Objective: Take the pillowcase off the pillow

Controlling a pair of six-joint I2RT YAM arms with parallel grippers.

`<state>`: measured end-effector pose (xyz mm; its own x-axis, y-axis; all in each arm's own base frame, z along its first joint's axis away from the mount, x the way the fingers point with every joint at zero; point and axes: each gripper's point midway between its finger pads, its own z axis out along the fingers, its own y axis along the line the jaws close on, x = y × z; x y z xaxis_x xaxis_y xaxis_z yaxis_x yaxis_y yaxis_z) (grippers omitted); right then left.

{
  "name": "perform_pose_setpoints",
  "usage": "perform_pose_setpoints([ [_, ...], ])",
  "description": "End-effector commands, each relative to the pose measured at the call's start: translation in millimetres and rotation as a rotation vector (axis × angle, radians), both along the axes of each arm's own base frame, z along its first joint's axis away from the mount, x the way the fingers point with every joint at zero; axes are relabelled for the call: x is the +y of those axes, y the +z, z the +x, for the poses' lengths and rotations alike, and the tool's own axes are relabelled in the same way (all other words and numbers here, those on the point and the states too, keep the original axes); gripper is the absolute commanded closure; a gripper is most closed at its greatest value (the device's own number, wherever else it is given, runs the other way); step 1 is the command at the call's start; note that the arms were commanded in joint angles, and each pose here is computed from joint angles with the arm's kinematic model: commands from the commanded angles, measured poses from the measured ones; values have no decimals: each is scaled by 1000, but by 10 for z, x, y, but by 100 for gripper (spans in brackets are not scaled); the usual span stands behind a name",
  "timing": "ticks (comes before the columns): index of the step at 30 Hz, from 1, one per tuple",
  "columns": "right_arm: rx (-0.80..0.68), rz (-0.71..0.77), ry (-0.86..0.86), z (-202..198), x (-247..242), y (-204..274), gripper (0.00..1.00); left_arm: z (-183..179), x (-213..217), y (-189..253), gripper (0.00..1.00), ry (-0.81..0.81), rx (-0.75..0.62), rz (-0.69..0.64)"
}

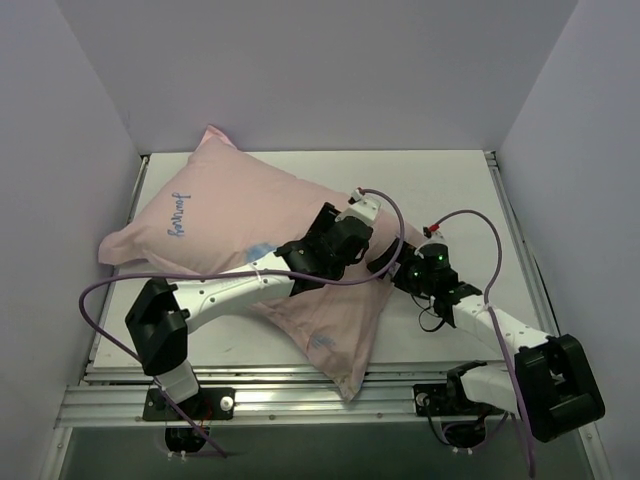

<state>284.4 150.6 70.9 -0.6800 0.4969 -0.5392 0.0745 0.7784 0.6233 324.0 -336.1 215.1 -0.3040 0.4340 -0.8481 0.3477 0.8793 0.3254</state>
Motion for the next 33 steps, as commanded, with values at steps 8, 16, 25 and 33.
perform_pose_setpoints([
  [8, 116, -54, -4, -163, -83, -373, 12, 132, 387, 434, 49, 131, -110, 5],
  [16, 97, -134, -15, -141, -184, -344, 13, 49, 519, 620, 58, 139, -114, -76],
  [25, -158, -166, -23, 71, 107, 818, 14, -53, 496, 266, 75, 125, -16, -116],
  [33, -220, -98, 41, 344, 652, 1259, 16, -25, 567, 307, 82, 138, -1, -160],
])
